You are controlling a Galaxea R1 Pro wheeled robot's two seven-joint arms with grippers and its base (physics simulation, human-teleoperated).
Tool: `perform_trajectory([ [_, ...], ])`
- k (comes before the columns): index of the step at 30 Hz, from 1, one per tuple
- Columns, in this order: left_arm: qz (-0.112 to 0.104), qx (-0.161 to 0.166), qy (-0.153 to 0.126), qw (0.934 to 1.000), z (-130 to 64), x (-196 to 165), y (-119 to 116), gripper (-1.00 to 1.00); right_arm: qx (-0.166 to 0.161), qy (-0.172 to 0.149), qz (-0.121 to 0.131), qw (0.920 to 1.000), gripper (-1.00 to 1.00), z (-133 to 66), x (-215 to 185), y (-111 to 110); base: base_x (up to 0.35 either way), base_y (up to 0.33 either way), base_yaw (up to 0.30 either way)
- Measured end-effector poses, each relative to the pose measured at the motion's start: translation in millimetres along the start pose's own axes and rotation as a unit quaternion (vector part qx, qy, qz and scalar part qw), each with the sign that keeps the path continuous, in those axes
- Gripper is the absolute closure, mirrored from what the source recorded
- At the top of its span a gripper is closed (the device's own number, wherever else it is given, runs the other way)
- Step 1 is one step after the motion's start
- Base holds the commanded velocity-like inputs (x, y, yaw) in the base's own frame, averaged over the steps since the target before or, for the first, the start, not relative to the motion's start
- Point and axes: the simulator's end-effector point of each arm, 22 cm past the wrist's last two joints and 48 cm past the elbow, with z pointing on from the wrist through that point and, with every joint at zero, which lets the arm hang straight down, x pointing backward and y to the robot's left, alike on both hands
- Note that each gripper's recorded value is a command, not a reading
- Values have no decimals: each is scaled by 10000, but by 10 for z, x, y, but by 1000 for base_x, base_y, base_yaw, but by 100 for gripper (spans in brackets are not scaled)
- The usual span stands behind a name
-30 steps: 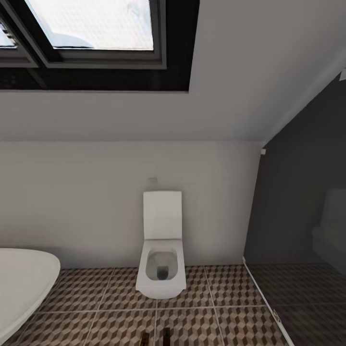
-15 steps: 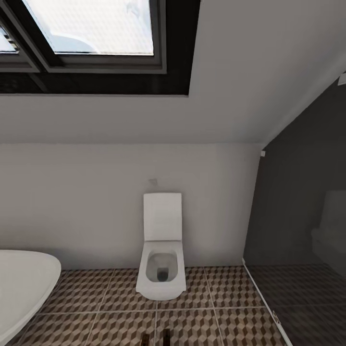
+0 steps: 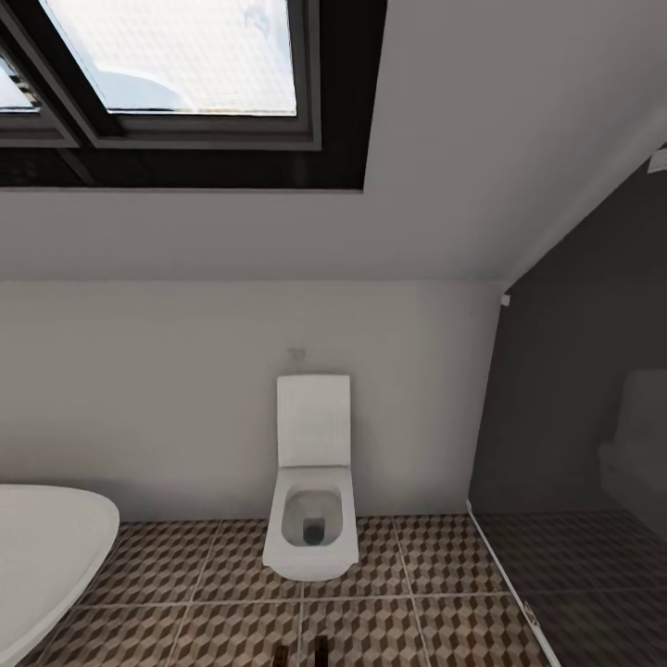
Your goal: Take the four mousetraps from the cabinet in the bathroom and place them on the bathroom floor. Make sure all four end up on the same floor surface, and ensure that at least two of them are either under or directly next to the same bathroom sink.
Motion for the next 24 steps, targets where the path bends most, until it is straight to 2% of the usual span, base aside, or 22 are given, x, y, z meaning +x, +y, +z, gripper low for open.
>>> perform_trajectory([
  [24, 64, 29, 168, 9998, -285, 143, 120, -100, 1, 4, -1, 10000, -100, -244, 3, -103, 0, 0, 0],
])
